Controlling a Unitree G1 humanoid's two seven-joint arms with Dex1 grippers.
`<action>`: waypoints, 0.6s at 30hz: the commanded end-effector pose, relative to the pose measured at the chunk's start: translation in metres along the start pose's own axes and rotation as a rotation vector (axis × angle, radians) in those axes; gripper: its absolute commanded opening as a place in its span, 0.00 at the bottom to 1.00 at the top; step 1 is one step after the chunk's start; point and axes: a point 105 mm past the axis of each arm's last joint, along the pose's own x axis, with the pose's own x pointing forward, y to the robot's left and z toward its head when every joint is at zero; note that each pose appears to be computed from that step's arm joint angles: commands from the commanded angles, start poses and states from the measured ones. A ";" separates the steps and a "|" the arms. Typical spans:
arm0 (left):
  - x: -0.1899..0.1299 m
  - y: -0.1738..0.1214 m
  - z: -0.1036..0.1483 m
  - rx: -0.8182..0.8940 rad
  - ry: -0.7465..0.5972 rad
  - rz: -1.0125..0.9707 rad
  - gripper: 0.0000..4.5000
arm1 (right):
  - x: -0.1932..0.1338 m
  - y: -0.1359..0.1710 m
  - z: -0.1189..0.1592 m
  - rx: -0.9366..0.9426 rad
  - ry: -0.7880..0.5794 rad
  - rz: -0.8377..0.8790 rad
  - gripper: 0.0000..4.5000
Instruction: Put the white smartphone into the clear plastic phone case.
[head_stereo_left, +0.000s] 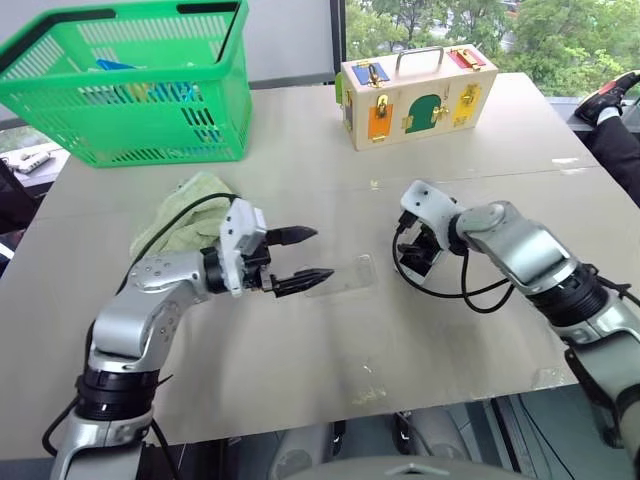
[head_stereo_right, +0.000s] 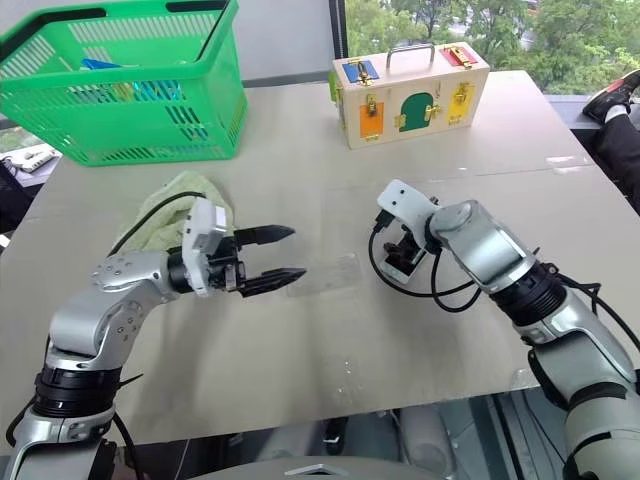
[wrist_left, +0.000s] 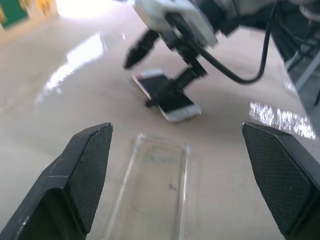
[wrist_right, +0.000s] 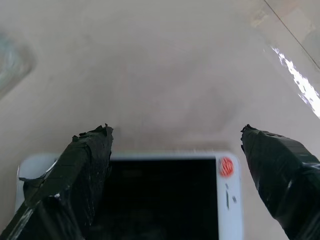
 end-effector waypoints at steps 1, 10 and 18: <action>0.000 -0.009 0.013 0.029 -0.053 0.003 0.94 | -0.005 0.009 -0.005 -0.076 0.008 0.056 0.99; 0.004 -0.019 0.016 0.032 -0.047 0.023 0.94 | -0.024 0.017 -0.033 -0.202 0.082 0.165 0.99; 0.003 -0.012 0.013 0.036 -0.039 0.036 0.94 | -0.061 -0.002 -0.067 -0.196 0.172 0.073 0.99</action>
